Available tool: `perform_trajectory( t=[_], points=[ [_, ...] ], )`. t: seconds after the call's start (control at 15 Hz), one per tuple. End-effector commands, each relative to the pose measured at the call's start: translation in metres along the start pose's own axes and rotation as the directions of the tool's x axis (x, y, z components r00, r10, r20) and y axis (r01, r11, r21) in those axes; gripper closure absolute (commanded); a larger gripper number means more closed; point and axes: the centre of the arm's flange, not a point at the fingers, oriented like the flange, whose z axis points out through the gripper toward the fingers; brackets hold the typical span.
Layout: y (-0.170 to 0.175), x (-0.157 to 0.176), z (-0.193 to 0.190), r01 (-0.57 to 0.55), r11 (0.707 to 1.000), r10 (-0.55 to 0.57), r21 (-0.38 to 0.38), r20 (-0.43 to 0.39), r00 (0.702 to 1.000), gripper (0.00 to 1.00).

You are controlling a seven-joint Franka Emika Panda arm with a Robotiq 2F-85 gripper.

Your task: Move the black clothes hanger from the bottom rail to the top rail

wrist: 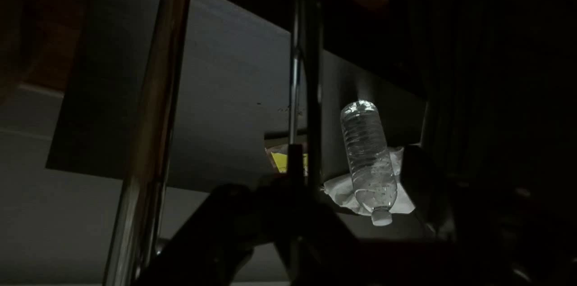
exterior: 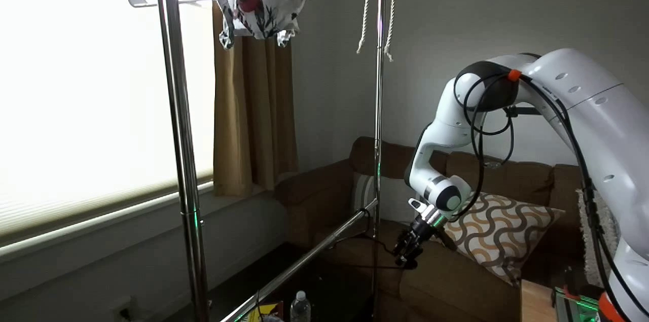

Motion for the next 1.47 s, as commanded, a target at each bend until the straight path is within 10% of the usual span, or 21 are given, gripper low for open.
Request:
perform_trajectory(
  t=[0.0,0.27,0.8,1.4],
  points=[
    [0.015,-0.01,0.016,-0.004,1.0,0.002,0.028,0.068,0.998,0.74],
    [0.022,-0.012,0.017,-0.003,0.999,0.0,0.037,0.078,0.997,0.99],
    [0.027,-0.009,0.006,-0.004,0.999,0.0,0.051,0.075,0.997,0.99],
    [0.007,0.013,-0.054,-0.139,0.928,0.213,0.347,-0.184,0.96,0.98]
  ],
)
